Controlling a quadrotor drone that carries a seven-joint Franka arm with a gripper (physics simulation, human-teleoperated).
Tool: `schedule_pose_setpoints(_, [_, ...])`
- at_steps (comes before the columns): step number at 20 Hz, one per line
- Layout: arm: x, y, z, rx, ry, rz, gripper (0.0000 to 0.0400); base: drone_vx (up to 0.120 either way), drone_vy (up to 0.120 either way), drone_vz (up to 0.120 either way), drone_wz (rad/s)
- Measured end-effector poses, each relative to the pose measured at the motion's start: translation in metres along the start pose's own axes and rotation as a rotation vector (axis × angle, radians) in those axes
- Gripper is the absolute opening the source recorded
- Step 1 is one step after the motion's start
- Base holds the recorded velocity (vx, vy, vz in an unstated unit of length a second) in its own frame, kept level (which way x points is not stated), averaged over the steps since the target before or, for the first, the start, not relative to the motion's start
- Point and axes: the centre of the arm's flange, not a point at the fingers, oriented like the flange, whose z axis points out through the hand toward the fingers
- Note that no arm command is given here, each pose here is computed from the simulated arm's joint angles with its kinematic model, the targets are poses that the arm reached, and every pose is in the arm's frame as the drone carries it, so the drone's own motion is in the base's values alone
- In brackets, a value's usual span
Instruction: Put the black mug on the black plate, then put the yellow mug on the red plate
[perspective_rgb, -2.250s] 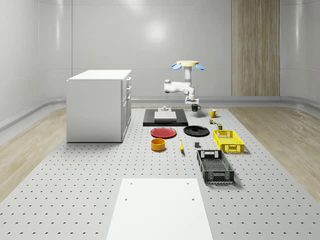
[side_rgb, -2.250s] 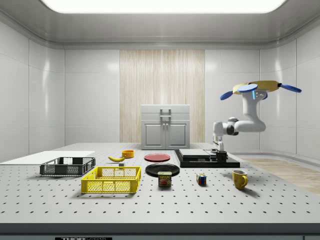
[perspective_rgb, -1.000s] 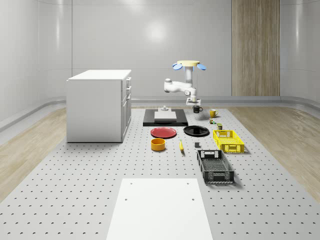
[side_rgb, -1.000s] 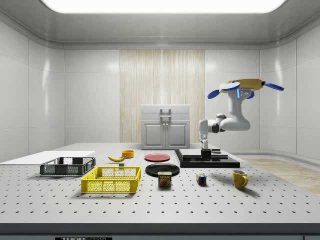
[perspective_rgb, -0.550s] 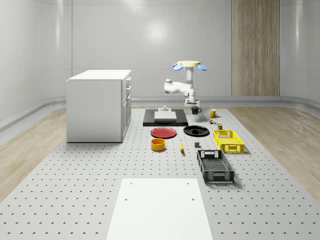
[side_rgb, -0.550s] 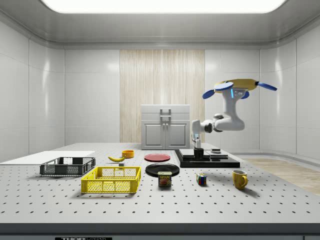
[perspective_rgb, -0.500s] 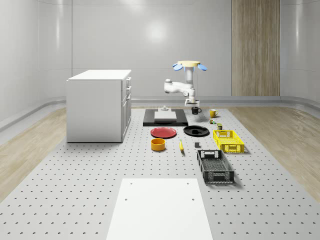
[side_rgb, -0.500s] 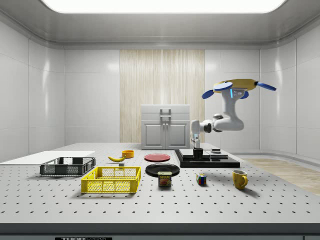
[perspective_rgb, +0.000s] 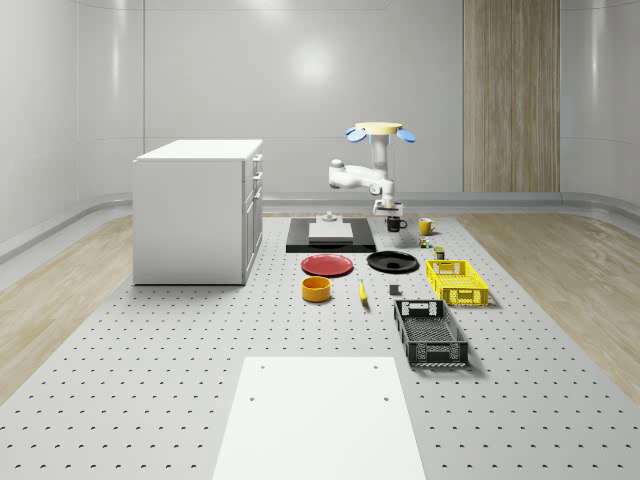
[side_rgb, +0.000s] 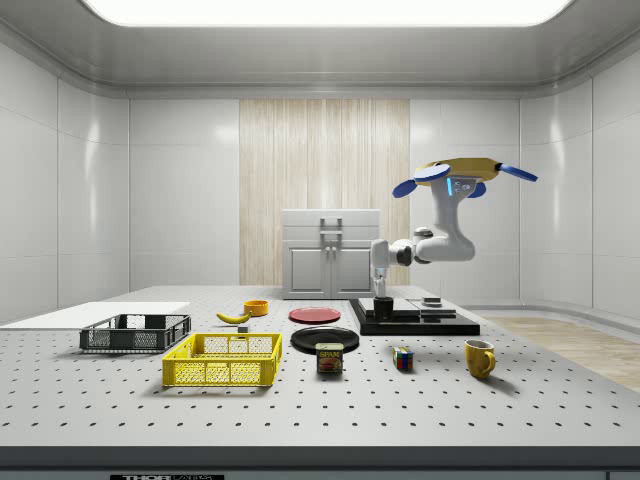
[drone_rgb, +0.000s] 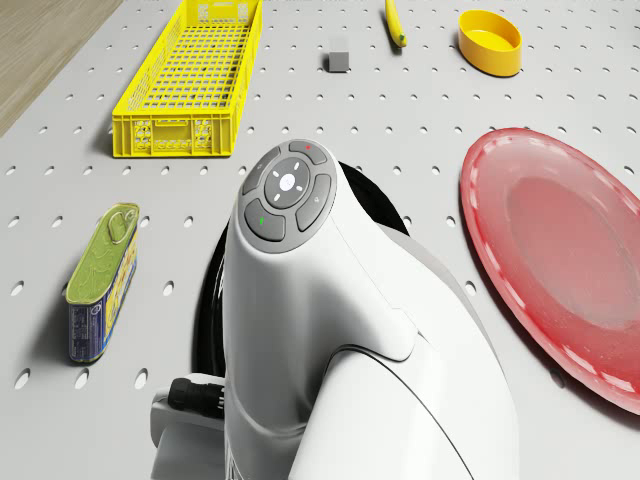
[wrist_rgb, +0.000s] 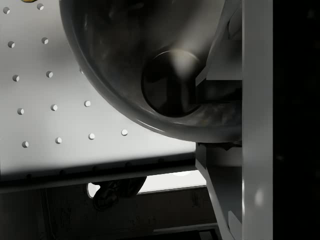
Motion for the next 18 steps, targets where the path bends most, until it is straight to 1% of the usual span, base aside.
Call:
schedule_pose_setpoints(1, [0.001, 0.000, 0.000, 0.000, -0.001, 0.002, 0.0108, 0.120, 0.000, 0.000, 0.000])
schedule_pose_setpoints(4, [0.010, 0.005, 0.000, 0.002, -0.006, -0.029, 0.0115, 0.120, 0.000, 0.000, 0.000])
schedule_pose_setpoints(6, [0.014, 0.007, 0.000, 0.004, -0.009, -0.056, 0.0112, 0.120, -0.120, 0.000, 0.000])
schedule_pose_setpoints(8, [0.016, 0.008, 0.000, 0.005, -0.011, -0.073, 0.0110, 0.120, -0.080, 0.000, 0.000])
schedule_pose_setpoints(12, [0.019, 0.009, 0.000, 0.006, -0.014, -0.074, 0.0106, 0.120, 0.000, 0.000, 0.000])
schedule_pose_setpoints(14, [0.017, 0.008, 0.000, 0.005, -0.012, -0.050, 0.0104, 0.120, 0.000, 0.000, 0.000])
schedule_pose_setpoints(18, [0.003, 0.002, 0.000, 0.000, -0.001, 0.008, 0.0104, 0.120, 0.000, 0.000, 0.000])
